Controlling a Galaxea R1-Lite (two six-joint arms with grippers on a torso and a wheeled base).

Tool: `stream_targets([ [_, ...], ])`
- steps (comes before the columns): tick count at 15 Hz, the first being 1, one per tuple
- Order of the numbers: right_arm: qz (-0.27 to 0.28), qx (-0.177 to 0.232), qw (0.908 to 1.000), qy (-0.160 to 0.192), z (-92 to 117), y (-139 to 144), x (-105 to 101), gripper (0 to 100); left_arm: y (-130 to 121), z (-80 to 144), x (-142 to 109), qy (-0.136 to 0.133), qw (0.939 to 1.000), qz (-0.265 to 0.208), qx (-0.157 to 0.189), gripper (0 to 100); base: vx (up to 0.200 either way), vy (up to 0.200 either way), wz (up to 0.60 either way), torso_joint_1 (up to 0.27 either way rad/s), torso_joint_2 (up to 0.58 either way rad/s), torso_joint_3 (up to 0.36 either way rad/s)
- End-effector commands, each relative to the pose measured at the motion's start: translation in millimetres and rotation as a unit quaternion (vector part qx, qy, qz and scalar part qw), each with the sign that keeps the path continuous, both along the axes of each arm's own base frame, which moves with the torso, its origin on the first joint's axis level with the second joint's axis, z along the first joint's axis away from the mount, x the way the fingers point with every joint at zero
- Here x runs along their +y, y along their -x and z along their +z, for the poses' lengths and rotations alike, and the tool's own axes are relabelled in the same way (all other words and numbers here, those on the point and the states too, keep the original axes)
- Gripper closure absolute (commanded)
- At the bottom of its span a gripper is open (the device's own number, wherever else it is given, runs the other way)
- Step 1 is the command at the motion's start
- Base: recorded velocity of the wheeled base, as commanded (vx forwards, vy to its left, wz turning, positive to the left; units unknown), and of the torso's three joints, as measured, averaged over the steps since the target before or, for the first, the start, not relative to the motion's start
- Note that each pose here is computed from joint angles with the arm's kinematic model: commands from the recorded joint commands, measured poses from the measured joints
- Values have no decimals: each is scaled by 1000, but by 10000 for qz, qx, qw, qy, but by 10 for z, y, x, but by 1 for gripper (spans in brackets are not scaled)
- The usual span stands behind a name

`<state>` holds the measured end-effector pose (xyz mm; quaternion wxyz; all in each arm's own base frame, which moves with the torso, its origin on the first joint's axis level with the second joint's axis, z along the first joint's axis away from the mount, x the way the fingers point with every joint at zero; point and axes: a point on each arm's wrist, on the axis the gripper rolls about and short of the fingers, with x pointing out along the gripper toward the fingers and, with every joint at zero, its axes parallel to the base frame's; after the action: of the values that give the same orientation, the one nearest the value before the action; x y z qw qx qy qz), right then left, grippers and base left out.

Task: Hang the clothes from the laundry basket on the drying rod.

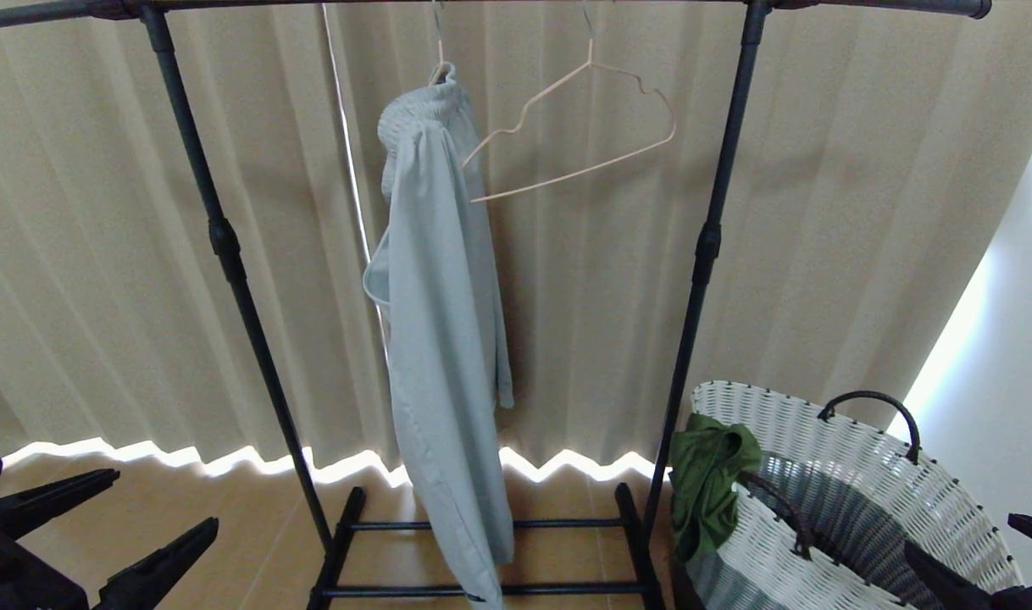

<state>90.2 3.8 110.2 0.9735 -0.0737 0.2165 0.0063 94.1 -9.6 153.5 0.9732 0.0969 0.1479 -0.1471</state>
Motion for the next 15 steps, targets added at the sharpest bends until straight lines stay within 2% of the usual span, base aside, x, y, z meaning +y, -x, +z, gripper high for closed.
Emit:
stream_targets([
  [1, 1, -9, 10000, 2, 4, -2, 0, 0, -8, -8, -1, -2, 10000, -2, 32, 0, 200, 0, 0, -2, 2, 7],
  [11, -3, 22, 10000, 14, -9, 2, 0, 0, -8, -7, -1, -16, 10000, -7, 20, 0, 200, 0, 0, -1, 5, 3],
  [15, 15, 98, 9999, 22, -79, 67, -3, 0, 27, 47, 1, 1, 9999, -5, -170, 0, 0, 0, 0, 0, 0, 0],
])
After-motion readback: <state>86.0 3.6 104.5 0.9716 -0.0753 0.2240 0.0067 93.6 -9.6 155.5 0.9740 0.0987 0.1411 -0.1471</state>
